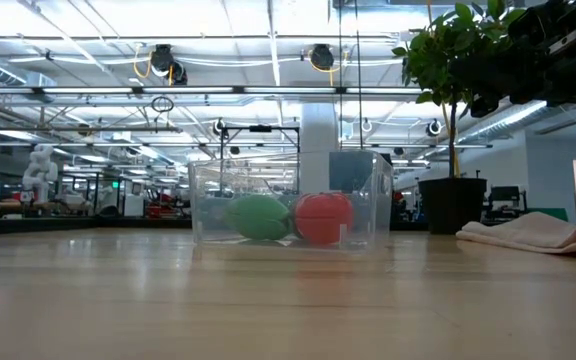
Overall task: Pick and placing Produce into tupperware
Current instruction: Return to Home Position
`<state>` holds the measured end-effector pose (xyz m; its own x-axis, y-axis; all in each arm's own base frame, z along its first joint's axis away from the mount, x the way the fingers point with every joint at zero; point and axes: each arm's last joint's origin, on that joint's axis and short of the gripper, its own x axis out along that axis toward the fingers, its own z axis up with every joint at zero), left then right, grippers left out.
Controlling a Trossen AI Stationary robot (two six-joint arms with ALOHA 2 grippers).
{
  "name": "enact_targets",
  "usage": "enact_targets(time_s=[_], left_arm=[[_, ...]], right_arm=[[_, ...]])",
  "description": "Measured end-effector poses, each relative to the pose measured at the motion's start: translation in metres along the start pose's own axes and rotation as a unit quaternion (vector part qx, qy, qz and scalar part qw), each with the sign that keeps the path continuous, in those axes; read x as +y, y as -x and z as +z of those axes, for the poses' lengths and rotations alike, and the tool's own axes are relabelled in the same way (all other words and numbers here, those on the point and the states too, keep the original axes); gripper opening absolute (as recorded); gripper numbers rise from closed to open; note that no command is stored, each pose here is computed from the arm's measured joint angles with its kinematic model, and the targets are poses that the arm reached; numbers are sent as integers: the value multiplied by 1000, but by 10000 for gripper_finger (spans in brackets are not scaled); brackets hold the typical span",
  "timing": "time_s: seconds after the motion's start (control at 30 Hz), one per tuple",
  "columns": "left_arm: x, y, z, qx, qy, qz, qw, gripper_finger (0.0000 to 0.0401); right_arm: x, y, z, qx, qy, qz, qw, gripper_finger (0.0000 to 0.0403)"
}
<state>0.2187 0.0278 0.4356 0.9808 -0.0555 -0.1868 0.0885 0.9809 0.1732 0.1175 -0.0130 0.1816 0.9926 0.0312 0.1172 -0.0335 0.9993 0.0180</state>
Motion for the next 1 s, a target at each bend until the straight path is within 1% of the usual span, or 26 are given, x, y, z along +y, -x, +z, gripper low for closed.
enact_targets(time_s=[0.07, 0.1, 0.2, 0.3, 0.4, 0.47, 0.5, 0.57, 0.7, 0.8, 0.87, 1.0], left_arm=[[-12, -5, -7, -45, -1, -17, 999, 0], [-17, -8, -12, -53, -4, -19, 998, 0], [-27, -9, -25, -41, -23, 4, 999, 0], [-32, 3, -30, -26, -25, 9, 999, 0], [-35, 19, -36, -34, -27, 26, 999, 0], [-37, 29, -40, -55, -14, 33, 998, 0], [-37, 33, -42, -72, -3, 30, 997, 0], [-39, 35, -52, -105, 8, 4, 994, 0], [-47, 24, -75, -180, 17, -41, 983, 0], [-51, 16, -96, -178, 20, -43, 983, 0], [-51, 17, -103, -171, 23, -28, 985, 0], [-51, 26, -113, -124, 24, 9, 992, 0]], right_arm=[[0, 0, 0, 0, 0, 0, 1000, 0], [0, 0, 0, 0, 0, 0, 1000, 0], [0, 0, 0, 0, 0, 0, 1000, 0], [0, 0, 0, 0, -1, 0, 1000, 0], [0, 0, 0, 0, -4, 0, 1000, 0], [0, 0, 0, 0, -4, 0, 1000, 0], [0, 0, 0, 0, -4, 0, 1000, 0], [0, 0, 0, 0, -4, 0, 1000, 0], [0, 0, 0, 0, -2, 0, 1000, 0], [0, 0, 0, 0, -2, 0, 1000, 0], [0, 0, 0, 0, -2, 0, 1000, 0], [0, 0, 0, 0, -4, 0, 1000, 0]])
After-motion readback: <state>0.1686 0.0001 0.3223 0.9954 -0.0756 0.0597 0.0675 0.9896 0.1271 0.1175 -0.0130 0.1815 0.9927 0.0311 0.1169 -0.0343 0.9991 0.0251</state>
